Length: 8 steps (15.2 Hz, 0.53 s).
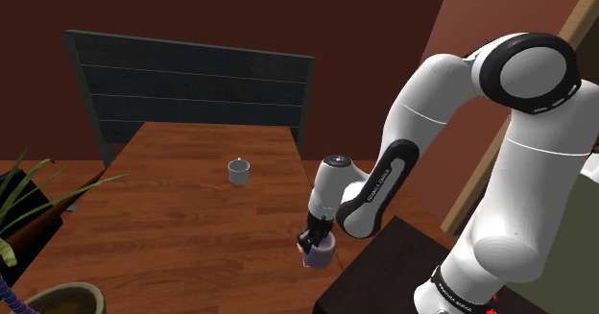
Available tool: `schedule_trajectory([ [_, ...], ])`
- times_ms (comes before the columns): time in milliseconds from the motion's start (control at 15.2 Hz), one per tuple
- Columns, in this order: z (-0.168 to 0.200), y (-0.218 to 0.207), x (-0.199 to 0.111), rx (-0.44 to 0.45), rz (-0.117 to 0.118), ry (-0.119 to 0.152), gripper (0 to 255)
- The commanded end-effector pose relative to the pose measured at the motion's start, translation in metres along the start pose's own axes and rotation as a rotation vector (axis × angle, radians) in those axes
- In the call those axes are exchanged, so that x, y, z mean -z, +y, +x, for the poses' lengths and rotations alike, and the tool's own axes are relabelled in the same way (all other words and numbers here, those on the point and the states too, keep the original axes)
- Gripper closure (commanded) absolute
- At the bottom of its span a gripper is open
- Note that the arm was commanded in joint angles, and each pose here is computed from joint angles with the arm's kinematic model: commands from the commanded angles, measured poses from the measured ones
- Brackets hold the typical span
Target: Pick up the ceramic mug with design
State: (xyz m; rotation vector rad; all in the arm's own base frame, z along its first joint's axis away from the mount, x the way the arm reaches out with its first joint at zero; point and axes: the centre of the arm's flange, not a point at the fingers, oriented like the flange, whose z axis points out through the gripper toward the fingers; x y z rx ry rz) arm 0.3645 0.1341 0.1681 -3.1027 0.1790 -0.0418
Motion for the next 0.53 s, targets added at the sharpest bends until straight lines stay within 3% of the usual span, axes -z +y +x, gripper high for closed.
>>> schedule_trajectory([
  [0,0.0,0.0,0.011,0.0,0.0,0.0,255],
  [462,0.001,-0.001,0.038,0.0,0.0,0.0,255],
])
